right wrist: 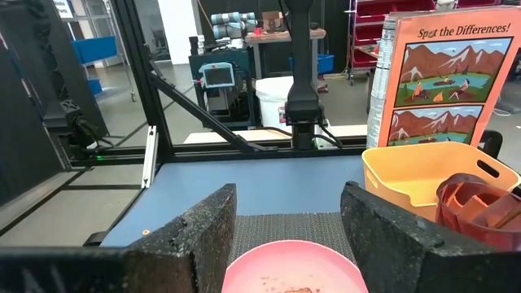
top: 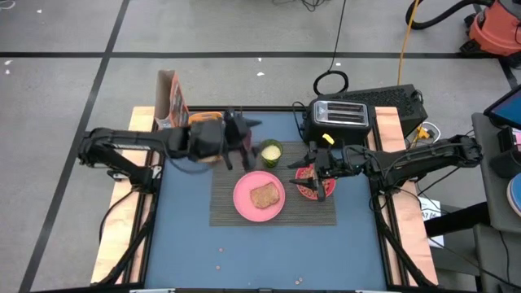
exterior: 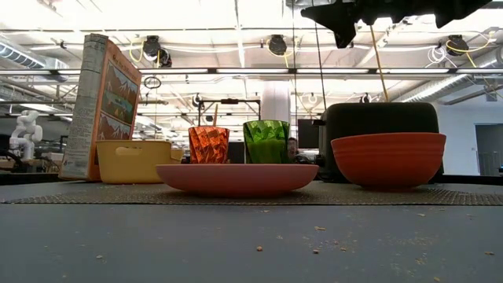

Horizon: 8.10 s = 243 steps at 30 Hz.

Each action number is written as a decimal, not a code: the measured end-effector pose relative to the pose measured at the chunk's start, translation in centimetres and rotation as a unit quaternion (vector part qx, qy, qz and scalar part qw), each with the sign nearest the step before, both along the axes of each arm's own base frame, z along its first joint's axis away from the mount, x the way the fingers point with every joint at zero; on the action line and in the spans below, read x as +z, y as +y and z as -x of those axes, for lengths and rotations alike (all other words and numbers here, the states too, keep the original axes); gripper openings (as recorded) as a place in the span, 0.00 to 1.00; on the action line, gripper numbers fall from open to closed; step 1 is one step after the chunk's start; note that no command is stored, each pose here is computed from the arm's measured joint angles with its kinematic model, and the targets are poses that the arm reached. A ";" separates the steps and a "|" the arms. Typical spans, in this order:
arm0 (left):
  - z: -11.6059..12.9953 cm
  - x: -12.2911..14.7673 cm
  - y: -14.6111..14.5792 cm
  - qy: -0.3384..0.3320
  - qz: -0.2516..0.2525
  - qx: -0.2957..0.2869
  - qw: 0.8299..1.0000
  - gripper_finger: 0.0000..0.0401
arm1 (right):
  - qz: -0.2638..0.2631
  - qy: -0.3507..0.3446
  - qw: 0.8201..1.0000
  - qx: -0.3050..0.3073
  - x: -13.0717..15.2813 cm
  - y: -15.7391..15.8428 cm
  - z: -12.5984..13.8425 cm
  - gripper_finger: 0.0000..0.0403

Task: Arrange a breakfast setting
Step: Put the apple on the table gray placemat

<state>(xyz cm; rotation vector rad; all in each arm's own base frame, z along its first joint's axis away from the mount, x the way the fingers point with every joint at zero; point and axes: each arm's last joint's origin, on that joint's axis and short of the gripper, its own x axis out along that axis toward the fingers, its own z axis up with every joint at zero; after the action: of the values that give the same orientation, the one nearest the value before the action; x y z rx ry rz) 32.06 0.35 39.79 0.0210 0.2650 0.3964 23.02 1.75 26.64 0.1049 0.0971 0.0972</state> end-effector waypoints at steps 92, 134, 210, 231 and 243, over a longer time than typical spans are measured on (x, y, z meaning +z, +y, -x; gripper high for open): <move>5.0 -19.7 19.2 0.457 0.308 0.344 0.761 0.82 | 0.001 0.018 1.000 0.000 -0.4 0.0 0.0 0.53; 6.5 -18.6 20.4 0.388 0.344 0.429 0.740 0.82 | 0.001 0.018 1.000 0.000 -0.4 0.0 0.0 0.53; 11.1 -11.1 14.6 0.213 0.438 0.301 0.820 0.56 | 0.031 0.015 0.999 0.002 -0.3 0.0 0.0 0.53; 9.5 -7.9 5.8 0.189 0.496 0.125 0.838 0.56 | 0.097 0.007 0.994 -0.058 -0.3 -0.3 -0.1 0.70; 7.1 -6.4 1.5 0.115 0.537 0.041 0.835 0.56 | 0.295 -0.080 0.952 -0.025 -1.2 1.5 -2.9 0.74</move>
<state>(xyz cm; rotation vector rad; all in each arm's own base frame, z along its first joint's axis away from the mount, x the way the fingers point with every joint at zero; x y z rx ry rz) 25.00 1.82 33.43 -1.0660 0.7028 0.2831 25.87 3.25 25.48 -0.4985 -0.0423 0.0231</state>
